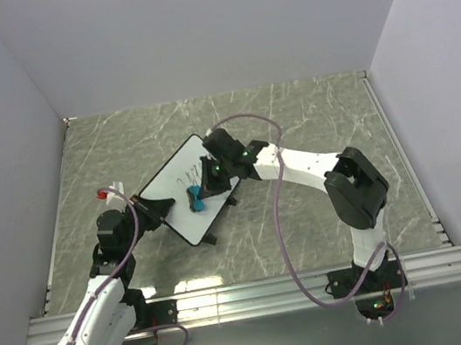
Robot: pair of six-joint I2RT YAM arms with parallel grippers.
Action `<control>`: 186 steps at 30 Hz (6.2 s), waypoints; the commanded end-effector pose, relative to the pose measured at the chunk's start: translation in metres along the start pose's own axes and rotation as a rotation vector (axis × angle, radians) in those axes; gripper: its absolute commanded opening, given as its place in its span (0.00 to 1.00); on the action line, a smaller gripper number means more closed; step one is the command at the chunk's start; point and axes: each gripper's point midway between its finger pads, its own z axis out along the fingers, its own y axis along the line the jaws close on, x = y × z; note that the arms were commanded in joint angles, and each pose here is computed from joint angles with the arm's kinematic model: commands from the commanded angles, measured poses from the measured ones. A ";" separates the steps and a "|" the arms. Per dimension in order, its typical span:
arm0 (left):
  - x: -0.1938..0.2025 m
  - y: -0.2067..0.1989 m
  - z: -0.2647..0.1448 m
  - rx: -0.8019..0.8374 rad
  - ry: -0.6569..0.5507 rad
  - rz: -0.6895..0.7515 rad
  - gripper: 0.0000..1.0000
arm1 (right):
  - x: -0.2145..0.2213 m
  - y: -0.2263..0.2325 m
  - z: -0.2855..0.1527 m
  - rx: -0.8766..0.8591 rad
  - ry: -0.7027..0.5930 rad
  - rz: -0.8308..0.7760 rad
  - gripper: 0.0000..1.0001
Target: Erase the whiteboard
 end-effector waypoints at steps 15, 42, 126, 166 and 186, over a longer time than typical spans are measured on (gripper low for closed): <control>0.054 0.045 -0.009 -0.132 0.200 0.020 0.00 | 0.017 -0.016 0.000 0.068 0.038 0.013 0.00; 0.056 0.043 -0.008 -0.122 0.210 0.028 0.00 | 0.049 -0.081 0.010 0.210 0.108 0.033 0.00; 0.064 0.037 -0.006 -0.093 0.248 0.046 0.00 | -0.106 -0.126 0.020 0.320 -0.028 0.402 0.00; 0.064 0.037 -0.007 -0.092 0.243 0.048 0.00 | -0.122 -0.202 -0.042 0.664 -0.095 0.222 0.62; 0.063 0.038 -0.007 -0.098 0.240 0.047 0.00 | -0.113 -0.186 -0.014 0.628 -0.046 0.129 0.60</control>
